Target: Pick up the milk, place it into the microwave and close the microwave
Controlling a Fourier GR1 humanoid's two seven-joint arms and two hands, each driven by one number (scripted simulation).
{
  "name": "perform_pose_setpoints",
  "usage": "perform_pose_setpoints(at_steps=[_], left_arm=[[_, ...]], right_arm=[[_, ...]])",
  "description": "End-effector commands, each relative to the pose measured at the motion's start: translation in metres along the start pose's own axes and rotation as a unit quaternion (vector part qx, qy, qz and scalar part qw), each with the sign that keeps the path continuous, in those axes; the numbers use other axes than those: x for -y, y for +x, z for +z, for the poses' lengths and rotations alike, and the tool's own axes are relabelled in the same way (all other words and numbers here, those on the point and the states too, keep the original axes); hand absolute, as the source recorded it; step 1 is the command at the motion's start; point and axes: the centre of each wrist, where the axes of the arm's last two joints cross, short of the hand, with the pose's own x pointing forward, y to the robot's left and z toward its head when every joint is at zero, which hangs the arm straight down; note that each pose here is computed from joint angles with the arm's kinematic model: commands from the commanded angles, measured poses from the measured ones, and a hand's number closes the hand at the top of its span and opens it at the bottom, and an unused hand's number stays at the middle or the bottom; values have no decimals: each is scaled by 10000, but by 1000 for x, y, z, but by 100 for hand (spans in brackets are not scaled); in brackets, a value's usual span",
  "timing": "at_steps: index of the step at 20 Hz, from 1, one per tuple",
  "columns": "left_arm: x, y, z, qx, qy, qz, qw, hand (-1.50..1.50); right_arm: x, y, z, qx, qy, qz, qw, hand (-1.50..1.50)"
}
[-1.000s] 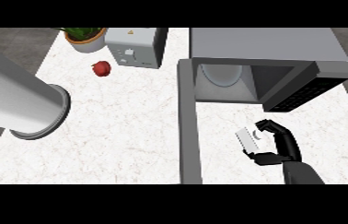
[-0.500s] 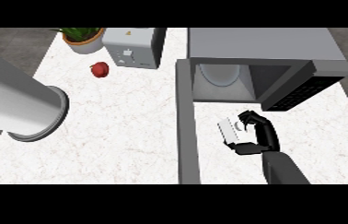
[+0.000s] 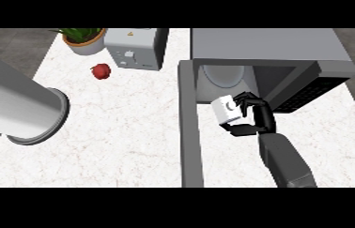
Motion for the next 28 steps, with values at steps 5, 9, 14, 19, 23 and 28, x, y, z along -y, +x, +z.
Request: perform_pose_setpoints(at_steps=[5,9,14,19,23,28], left_arm=[[0,16,-2,18,-33,-187,9998,-150],[-2,8,4,68,-151,-139,9998,-150],[-20,-1,-22,88,-273,-213,9994,-150],[-5,-4,-23,139,-482,-117,9987,-150],[-2,-5,-34,233,-526,-45,9983,-150],[-6,-11,-33,176,-566,28,9982,-150]], right_arm=[[0,27,-52,175,37,312,9994,150],[34,42,-74,-26,-63,498,9987,150],[29,73,-116,-170,-42,650,9977,150],[45,85,-127,-27,-219,1338,9908,150],[47,97,-139,5,-639,1903,9796,150],[70,97,-135,-66,-924,2102,9733,150]])
